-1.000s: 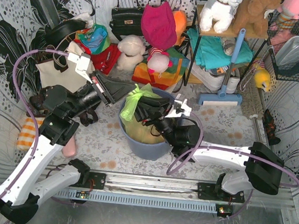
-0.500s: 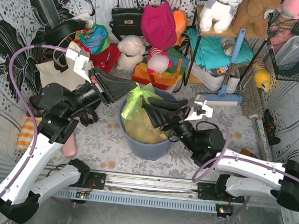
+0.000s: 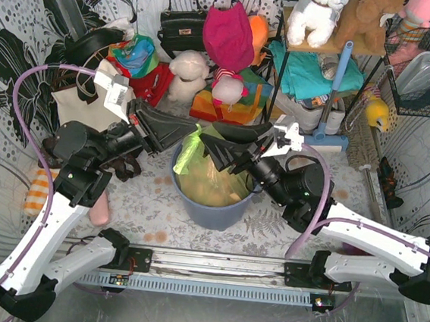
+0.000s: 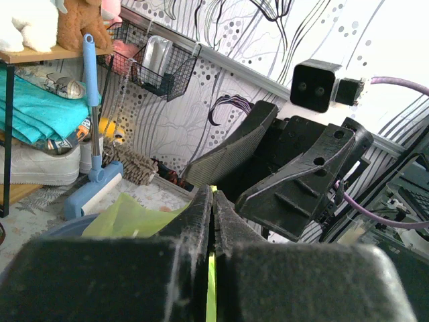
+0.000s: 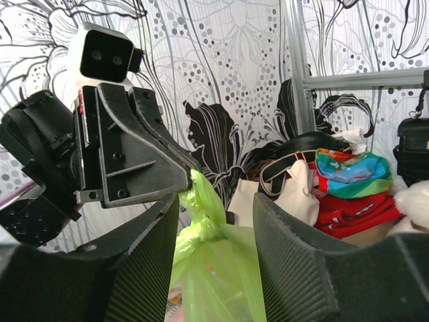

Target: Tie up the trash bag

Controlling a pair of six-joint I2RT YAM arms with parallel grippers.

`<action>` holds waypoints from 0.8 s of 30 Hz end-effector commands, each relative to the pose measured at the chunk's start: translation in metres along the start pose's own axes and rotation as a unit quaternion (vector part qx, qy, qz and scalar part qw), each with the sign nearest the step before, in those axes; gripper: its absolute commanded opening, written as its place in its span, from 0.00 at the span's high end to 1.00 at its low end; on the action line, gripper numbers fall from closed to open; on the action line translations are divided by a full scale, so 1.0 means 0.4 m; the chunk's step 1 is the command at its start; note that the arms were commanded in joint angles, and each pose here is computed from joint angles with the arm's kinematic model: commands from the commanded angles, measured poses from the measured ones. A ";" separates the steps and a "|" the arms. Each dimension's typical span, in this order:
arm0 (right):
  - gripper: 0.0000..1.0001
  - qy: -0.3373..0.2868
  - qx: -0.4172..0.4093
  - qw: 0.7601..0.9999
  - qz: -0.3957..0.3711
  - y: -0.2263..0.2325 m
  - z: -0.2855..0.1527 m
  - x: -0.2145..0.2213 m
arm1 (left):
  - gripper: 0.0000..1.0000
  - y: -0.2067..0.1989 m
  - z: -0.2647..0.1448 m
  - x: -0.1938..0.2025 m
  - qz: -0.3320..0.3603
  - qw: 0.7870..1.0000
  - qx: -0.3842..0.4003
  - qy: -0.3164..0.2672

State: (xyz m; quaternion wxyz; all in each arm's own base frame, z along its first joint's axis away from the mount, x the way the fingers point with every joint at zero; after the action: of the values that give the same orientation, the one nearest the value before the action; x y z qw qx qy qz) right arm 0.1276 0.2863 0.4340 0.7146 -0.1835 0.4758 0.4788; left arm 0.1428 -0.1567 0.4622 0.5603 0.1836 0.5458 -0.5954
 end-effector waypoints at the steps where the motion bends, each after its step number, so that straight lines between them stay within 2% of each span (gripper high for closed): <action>1: 0.50 0.034 0.009 0.998 -0.047 -0.007 0.023 -0.002 | 0.92 -0.046 -0.005 -0.031 0.035 0.998 0.044 -0.021; 7: 0.50 0.061 -0.005 0.996 -0.063 0.001 0.050 0.022 | 0.92 -0.045 -0.005 -0.030 0.035 0.998 0.046 -0.023; 10: 0.52 0.065 -0.010 0.996 -0.066 0.003 0.054 0.027 | 0.92 -0.041 -0.003 -0.028 0.033 0.998 0.044 -0.023; 12: 0.60 0.065 -0.005 0.996 -0.066 0.001 0.054 0.027 | 0.92 -0.042 -0.004 -0.030 0.035 0.998 0.044 -0.024; 15: 0.83 0.057 0.001 0.996 -0.069 -0.003 0.052 0.023 | 0.90 -0.046 -0.005 -0.032 0.036 0.998 0.045 -0.026; 16: 0.89 0.051 0.002 0.996 -0.069 -0.004 0.051 0.020 | 0.86 -0.048 -0.006 -0.033 0.038 0.998 0.046 -0.028; 18: 0.97 0.043 0.006 0.997 -0.068 -0.006 0.049 0.014 | 0.71 -0.051 -0.009 -0.036 0.040 0.998 0.044 -0.031; 21: 1.00 0.039 0.009 0.997 -0.068 -0.007 0.048 0.009 | 0.57 -0.063 -0.018 -0.049 0.053 0.997 0.037 -0.047; 24: 1.00 0.040 0.010 0.997 -0.069 -0.008 0.046 0.009 | 0.54 -0.094 -0.038 -0.078 0.073 0.994 0.031 -0.081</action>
State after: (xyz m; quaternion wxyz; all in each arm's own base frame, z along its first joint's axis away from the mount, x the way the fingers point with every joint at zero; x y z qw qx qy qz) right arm 0.1416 0.3098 0.4177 0.7040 -0.2522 0.5233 0.4086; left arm 0.1322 -0.1510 0.4726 0.5821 0.1915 0.5197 -0.5954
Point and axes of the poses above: each gripper's point midway between its finger pads, its own z axis out along the fingers, its own y axis along the line the jaws close on, x = y × z, the point moved 8 cm from there along -z, back along the fingers, and after that the axes turned 4 degrees about -z, right-handed, at the moved point
